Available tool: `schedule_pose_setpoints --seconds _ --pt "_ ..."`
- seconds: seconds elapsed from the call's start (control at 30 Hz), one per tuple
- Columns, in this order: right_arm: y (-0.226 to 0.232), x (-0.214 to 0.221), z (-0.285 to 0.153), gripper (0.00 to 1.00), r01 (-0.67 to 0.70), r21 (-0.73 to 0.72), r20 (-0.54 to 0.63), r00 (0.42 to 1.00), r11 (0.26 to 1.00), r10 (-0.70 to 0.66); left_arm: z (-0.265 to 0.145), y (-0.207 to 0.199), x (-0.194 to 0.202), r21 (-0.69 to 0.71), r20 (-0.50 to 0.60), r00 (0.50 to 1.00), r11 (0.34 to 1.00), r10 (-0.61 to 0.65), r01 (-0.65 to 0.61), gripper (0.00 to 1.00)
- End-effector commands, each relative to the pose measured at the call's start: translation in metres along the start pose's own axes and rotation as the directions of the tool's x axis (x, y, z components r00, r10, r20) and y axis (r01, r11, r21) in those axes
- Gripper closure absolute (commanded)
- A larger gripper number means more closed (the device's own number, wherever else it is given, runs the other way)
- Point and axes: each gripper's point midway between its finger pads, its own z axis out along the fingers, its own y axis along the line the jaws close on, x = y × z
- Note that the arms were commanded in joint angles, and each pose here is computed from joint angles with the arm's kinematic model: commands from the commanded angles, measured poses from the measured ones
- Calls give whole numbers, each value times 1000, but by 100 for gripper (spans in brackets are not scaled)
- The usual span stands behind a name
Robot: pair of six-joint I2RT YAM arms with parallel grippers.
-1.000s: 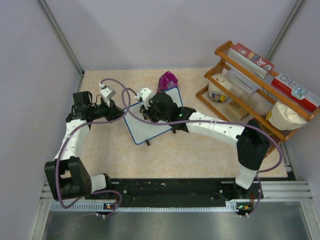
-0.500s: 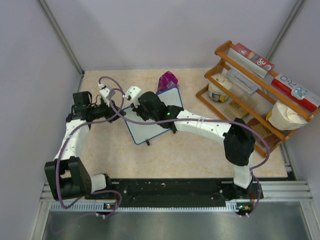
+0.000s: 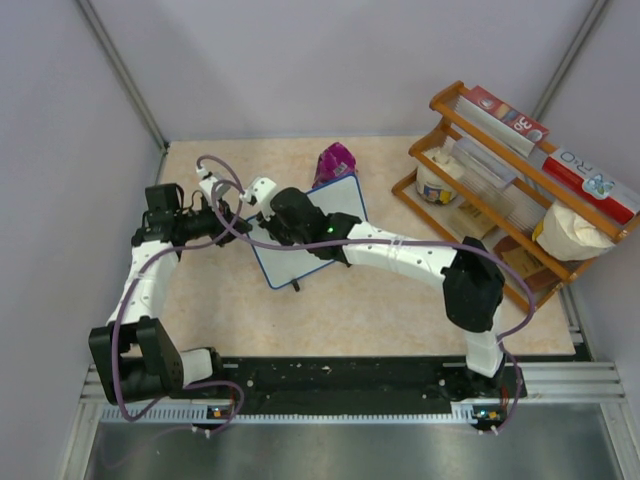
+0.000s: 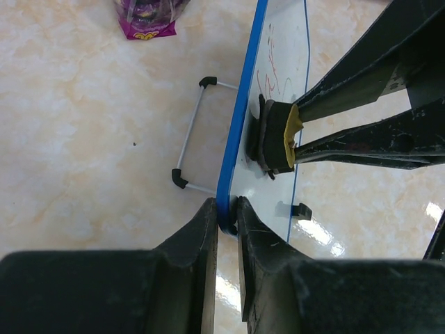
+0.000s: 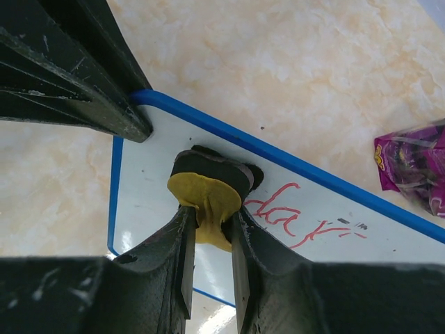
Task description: Erase the whiteboard
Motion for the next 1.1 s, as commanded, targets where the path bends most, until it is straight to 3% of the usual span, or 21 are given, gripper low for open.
schedule_pose_setpoints --seconds 0.0,0.3,0.6,1.07 --pt "28 -36 -5 100 -1 -61 88 996 998 7 1 -11 4 31 -6 999 998 46 -46 100" --pt "39 -44 4 100 -8 -75 75 997 997 14 0 -15 6 36 -1 997 996 77 -77 100" --pt "25 -36 3 100 -1 5 38 999 1000 0 -2 -25 3 51 28 986 985 164 -165 100" --pt "-44 -30 -9 100 -34 193 28 999 981 30 -4 -33 1 89 38 976 972 214 -217 100"
